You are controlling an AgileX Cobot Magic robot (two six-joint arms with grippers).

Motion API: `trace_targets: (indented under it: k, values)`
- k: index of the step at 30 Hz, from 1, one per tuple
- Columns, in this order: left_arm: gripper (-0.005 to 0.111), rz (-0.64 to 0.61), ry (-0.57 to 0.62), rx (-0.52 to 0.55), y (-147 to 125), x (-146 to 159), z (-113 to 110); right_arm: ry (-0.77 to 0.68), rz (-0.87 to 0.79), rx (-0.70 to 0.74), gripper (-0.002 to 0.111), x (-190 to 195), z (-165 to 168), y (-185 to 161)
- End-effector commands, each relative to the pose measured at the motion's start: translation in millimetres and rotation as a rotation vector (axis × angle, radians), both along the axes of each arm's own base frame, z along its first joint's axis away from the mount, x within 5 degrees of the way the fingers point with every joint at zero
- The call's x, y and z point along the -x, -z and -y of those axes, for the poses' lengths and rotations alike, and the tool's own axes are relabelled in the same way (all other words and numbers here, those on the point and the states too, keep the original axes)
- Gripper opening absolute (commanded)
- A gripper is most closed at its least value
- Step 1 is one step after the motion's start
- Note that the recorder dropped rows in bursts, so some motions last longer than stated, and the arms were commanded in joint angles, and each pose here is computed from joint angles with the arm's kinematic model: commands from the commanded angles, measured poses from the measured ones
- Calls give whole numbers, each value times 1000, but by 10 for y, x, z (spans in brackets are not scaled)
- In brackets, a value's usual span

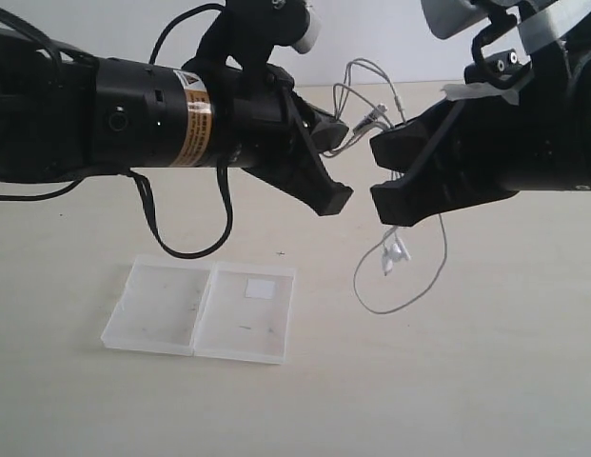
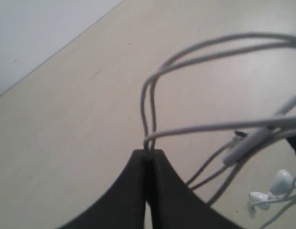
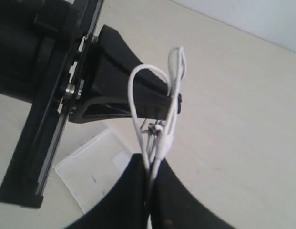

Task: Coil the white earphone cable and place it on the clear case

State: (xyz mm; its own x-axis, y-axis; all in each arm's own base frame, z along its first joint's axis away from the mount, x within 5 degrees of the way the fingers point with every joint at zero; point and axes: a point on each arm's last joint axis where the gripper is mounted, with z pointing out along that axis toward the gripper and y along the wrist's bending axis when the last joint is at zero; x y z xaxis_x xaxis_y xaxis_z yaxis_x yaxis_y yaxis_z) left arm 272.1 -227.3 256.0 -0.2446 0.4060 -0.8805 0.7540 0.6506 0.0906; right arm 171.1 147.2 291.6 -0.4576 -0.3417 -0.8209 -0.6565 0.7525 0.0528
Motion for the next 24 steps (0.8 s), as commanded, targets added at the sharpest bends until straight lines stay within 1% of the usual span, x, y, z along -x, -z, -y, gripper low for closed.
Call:
trace_targets:
  k: [1,2,4,7,9,11,14,17,24]
  values:
    - [0,-8,17,19,-9,24,-7,6,23,-13,0,-8,11,-60]
    - [0,-7,17,20,-14,26,-9,6,23,-13,0,-8,11,-60]
    - [4,-7,17,20,-14,26,-9,6,23,-13,0,-8,11,-60]
    - [22,-13,13,25,-14,26,-9,5,24,-12,0,-8,11,-60]
    - [36,-17,10,29,-14,26,-9,5,24,-12,0,-8,11,-60]
    - [48,-20,8,32,-14,26,-9,5,24,-12,0,-8,11,-60]
    - [59,-20,6,31,-13,25,-10,3,28,-7,0,-9,13,-59]
    - [64,-23,2,33,-13,24,-11,10,25,-9,0,-12,16,-59]
    - [73,-21,-39,16,-10,2,-44,91,25,1,0,-50,67,-54]
